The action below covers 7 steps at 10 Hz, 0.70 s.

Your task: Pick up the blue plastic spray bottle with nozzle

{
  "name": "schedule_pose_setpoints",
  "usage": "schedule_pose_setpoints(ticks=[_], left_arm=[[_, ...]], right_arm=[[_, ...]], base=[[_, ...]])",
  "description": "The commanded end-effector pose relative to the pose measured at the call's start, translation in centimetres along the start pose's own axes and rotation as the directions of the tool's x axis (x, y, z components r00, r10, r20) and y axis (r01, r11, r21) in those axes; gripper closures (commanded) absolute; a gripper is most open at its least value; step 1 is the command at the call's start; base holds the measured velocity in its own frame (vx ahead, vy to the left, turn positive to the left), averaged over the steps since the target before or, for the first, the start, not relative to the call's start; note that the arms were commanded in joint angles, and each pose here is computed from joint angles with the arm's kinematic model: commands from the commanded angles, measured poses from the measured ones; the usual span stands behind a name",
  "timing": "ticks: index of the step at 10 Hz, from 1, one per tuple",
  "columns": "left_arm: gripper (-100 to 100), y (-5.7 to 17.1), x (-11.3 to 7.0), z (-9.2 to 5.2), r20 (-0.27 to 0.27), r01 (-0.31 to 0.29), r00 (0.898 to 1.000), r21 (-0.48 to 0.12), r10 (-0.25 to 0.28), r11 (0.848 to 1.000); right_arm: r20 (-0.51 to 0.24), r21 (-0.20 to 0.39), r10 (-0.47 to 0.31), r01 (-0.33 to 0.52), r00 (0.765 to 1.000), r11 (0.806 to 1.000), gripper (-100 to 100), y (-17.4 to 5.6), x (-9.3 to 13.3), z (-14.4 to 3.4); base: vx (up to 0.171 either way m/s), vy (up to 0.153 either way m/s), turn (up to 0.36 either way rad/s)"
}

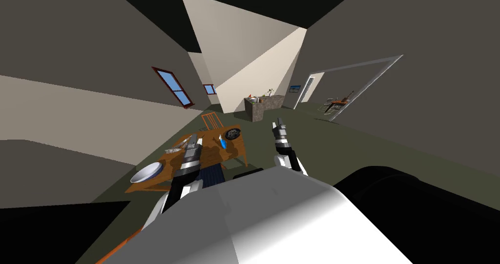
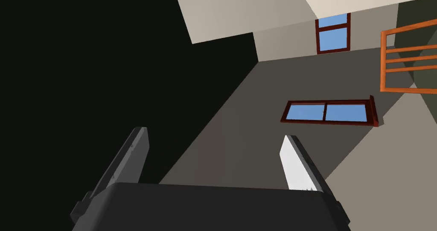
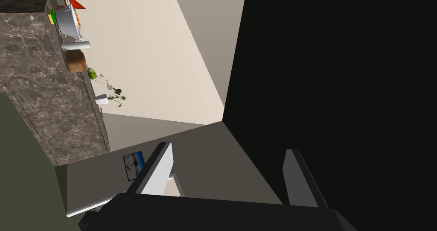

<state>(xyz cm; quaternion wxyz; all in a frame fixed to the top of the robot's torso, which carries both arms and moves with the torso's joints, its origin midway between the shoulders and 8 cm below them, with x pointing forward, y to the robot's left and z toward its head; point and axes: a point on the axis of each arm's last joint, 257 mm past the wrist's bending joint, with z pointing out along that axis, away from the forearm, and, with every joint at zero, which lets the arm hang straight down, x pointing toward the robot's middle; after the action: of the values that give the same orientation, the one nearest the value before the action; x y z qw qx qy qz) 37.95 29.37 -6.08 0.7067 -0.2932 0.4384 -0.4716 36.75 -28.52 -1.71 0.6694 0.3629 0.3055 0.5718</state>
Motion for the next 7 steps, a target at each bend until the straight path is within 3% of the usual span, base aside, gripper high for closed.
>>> schedule_pose_setpoints(ticks=[1,3,5,6,7], left_arm=[[-100,3.2,0.9,-0.7,-0.039,-0.025,0.999,-0.085,0.022,0.996],[-100,7.2,1.7,-1.6,-0.082,-0.059,0.996,-0.189,0.044,0.98],[-100,11.3,2.2,-2.9,-0.125,-0.099,0.99,-0.294,0.064,0.951],[-100,11.4,2.2,-3.0,-0.125,-0.099,0.99,-0.298,0.064,0.949],[-100,13.5,2.4,-3.9,-0.147,-0.122,0.986,-0.35,0.074,0.929]], right_arm=[[0.0,0.0,0.0,0.0,1.0,1.0,0,0.0,0.0,0.0],[0.0,0.0,0.0,0.0,1.0,1.0,0,0.0,0.0,0.0],[0.0,0.0,0.0,0.0,1.0,1.0,0,0.0,0.0,0.0],[0.0,0.0,0.0,0.0,1.0,1.0,0,0.0,0.0,0.0],[0.0,0.0,0.0,0.0,1.0,1.0,0,0.0,0.0,0.0]], base=[[-0.011,-0.007,-0.147],[-0.012,-0.01,-0.176],[-0.012,-0.011,-0.172],[-0.007,-0.007,-0.067],[-0.004,-0.011,-0.133]])
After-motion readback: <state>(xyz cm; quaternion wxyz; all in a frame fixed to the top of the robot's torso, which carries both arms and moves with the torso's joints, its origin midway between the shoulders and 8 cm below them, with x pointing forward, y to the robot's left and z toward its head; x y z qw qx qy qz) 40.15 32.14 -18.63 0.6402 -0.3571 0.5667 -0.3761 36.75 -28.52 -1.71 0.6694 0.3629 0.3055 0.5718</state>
